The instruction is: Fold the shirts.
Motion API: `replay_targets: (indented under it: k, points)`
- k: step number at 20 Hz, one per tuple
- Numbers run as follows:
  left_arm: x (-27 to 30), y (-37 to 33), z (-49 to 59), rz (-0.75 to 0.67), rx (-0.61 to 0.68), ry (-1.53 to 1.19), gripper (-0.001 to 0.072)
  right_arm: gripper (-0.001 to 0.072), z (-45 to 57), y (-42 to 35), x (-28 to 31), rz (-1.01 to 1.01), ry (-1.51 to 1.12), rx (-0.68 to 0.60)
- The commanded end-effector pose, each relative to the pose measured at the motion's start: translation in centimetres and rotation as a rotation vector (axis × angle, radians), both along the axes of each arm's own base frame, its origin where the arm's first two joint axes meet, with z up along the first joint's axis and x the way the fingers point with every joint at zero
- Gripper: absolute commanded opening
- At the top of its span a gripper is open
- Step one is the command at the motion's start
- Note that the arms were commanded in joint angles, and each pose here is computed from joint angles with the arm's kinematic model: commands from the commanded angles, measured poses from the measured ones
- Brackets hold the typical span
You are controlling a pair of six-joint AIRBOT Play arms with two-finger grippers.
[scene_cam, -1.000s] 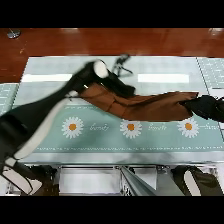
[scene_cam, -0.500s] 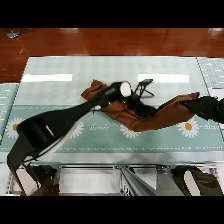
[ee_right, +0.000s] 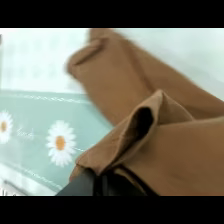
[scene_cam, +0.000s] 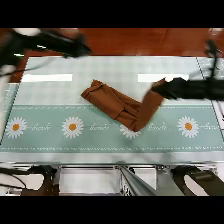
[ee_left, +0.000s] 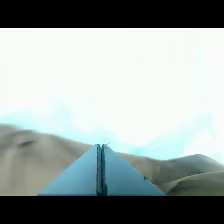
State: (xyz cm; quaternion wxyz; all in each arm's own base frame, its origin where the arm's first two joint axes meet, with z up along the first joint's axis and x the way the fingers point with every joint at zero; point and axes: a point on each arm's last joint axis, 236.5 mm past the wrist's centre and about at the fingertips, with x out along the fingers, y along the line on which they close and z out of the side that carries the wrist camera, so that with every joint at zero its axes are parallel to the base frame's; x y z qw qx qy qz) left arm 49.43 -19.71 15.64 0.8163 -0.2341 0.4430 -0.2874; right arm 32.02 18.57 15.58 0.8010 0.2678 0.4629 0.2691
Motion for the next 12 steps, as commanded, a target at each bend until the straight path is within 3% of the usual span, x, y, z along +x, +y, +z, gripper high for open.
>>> replay_targets:
  k: [1, 7, 8, 9, 12]
  points:
    - [-2.6, 11.4, 6.8, 0.198, 0.057, -0.159, 0.0020, 0.0018, -2.1, 10.0, 5.4, 0.155, 0.005, 0.011]
    - [-12.6, 12.4, 3.8, 0.300, 0.084, -0.222, 0.0020, 0.0045, -11.7, 23.0, 12.2, 0.291, 0.134, 0.009]
    - [-13.1, 12.4, 2.3, 0.317, 0.081, -0.210, 0.0020, 0.0238, -13.1, 23.7, 12.7, 0.285, 0.163, 0.013]
    - [-13.5, 12.3, 0.8, 0.322, 0.079, -0.186, 0.0021, 0.0631, -14.0, 23.9, 12.9, 0.292, 0.189, 0.017]
    - [-13.7, 12.3, -2.1, 0.321, 0.081, -0.116, 0.0021, 0.0625, -11.0, 18.2, 15.8, 0.249, 0.196, 0.020]
